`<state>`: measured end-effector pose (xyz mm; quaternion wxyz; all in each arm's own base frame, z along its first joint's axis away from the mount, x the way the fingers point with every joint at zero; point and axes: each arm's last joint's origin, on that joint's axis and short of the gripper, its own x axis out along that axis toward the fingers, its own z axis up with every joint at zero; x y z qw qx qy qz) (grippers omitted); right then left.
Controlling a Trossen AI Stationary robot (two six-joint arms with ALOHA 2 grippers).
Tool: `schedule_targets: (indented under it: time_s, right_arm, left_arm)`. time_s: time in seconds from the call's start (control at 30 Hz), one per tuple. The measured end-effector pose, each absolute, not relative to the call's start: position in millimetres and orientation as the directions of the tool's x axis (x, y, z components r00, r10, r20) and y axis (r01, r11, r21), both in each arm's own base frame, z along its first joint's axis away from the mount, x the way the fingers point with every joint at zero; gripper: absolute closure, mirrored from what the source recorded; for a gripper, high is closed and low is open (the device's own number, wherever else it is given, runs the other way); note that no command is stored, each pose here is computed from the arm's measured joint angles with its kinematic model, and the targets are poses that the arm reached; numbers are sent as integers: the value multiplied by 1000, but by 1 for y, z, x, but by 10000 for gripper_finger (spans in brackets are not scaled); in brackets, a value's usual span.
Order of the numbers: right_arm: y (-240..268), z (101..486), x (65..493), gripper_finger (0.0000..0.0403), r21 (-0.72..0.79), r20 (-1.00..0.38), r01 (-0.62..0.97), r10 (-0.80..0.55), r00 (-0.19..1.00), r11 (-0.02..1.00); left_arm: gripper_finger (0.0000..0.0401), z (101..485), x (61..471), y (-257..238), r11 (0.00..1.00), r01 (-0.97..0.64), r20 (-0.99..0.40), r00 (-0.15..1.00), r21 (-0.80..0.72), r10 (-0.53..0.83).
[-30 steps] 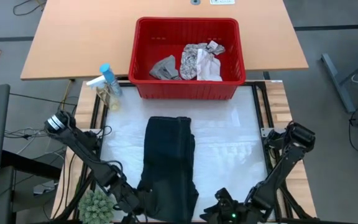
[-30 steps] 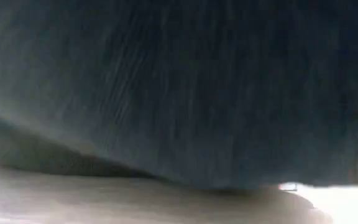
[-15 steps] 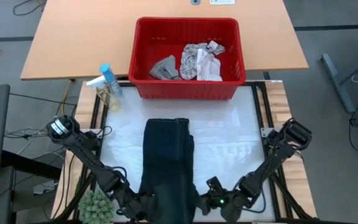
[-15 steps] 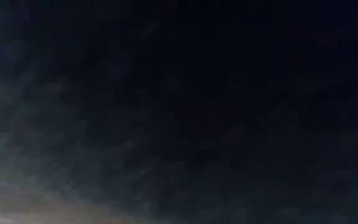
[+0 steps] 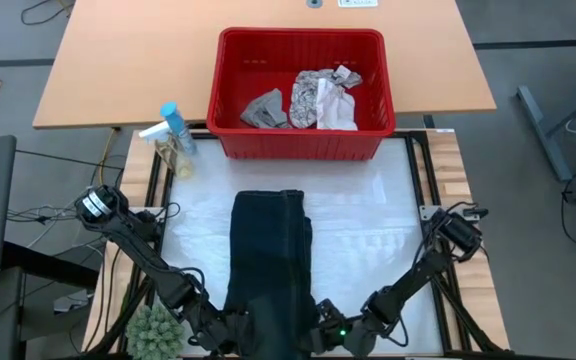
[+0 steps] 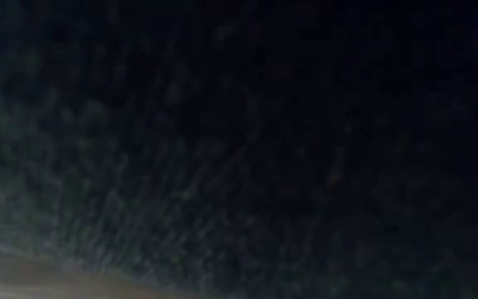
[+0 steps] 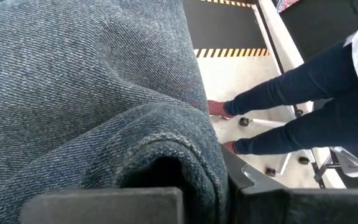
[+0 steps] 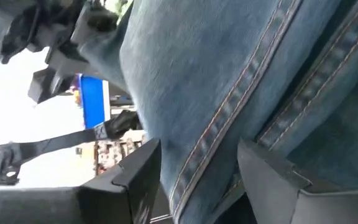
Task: Fold Laundry from Bin
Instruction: Fold the blue pants from the red laundry bin
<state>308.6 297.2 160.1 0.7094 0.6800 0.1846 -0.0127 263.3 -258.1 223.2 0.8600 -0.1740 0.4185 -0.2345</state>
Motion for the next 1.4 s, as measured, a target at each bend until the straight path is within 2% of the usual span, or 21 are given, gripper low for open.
schedule_targets:
  time_s: [0.13,0.27,0.4,0.7,0.93,1.13,1.4]
  right_arm:
    - [305,162,300,167,962,-272,264,241,932,67]
    - [318,157,283,167,944,-324,328,262,909,28]
    - [323,151,269,167,937,-338,346,118,934,-47]
    - [307,150,285,167,940,-338,338,22,941,-46]
    - [305,148,285,167,933,-353,354,17,935,-67]
    - [301,140,285,167,905,-408,406,5,913,-127]
    - [293,144,297,167,919,-377,372,-10,926,-133]
  left_arm:
    - [385,223,263,-258,829,253,-638,540,-499,-549]
    - [385,223,263,-258,829,252,-638,540,-500,-549]
    - [385,224,264,-258,825,249,-632,543,-506,-552]
    - [385,224,264,-258,824,250,-628,547,-509,-554]
    - [385,224,264,-258,822,239,-627,547,-517,-555]
    - [385,224,264,-258,821,240,-627,547,-517,-555]
    - [385,224,264,-259,820,243,-626,545,-518,-557]
